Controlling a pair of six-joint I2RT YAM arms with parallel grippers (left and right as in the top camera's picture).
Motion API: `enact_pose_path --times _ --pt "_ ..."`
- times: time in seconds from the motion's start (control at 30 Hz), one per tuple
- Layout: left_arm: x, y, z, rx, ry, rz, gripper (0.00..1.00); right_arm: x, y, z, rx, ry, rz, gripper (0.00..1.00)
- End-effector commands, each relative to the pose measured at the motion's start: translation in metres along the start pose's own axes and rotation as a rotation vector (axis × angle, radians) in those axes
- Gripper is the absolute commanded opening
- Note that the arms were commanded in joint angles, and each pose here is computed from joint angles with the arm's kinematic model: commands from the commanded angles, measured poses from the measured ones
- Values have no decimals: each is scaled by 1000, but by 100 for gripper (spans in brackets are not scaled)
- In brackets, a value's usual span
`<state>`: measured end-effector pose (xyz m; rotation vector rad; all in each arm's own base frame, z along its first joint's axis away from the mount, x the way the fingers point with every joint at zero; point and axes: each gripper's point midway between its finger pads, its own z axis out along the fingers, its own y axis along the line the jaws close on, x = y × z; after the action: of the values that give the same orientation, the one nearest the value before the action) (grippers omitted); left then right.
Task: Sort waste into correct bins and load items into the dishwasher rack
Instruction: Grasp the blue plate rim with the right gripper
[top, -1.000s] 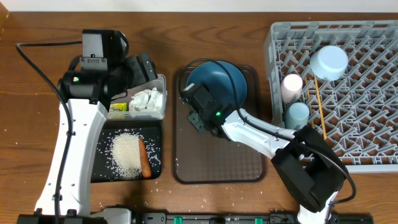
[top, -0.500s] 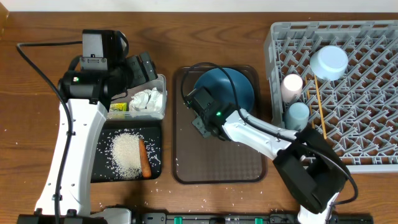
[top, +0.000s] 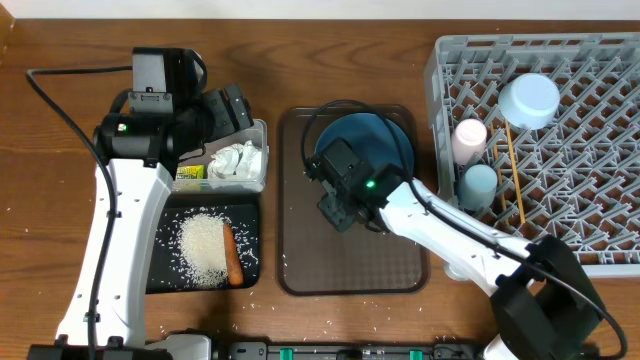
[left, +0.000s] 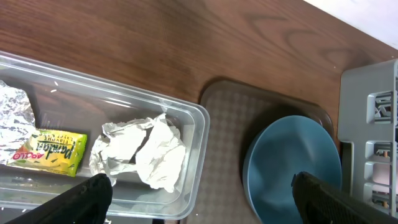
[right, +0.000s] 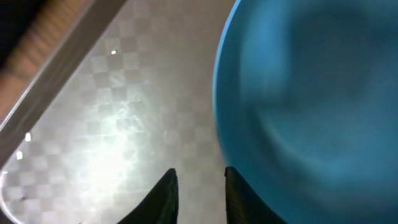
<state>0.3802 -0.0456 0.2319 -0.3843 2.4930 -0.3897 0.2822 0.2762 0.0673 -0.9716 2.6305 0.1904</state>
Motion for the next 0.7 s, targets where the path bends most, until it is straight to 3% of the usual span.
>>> enact_pose_path --times 0.0,0.37,0.67 --pt "-4 1 -6 -4 -22 -1 95 1 6 -1 -25 7 20 28" --pt "-4 1 -6 -4 -22 -1 95 8 -10 17 71 16 4 33" --pt "-4 1 -6 -3 -22 -1 95 18 -11 32 70 -1 -3 29"
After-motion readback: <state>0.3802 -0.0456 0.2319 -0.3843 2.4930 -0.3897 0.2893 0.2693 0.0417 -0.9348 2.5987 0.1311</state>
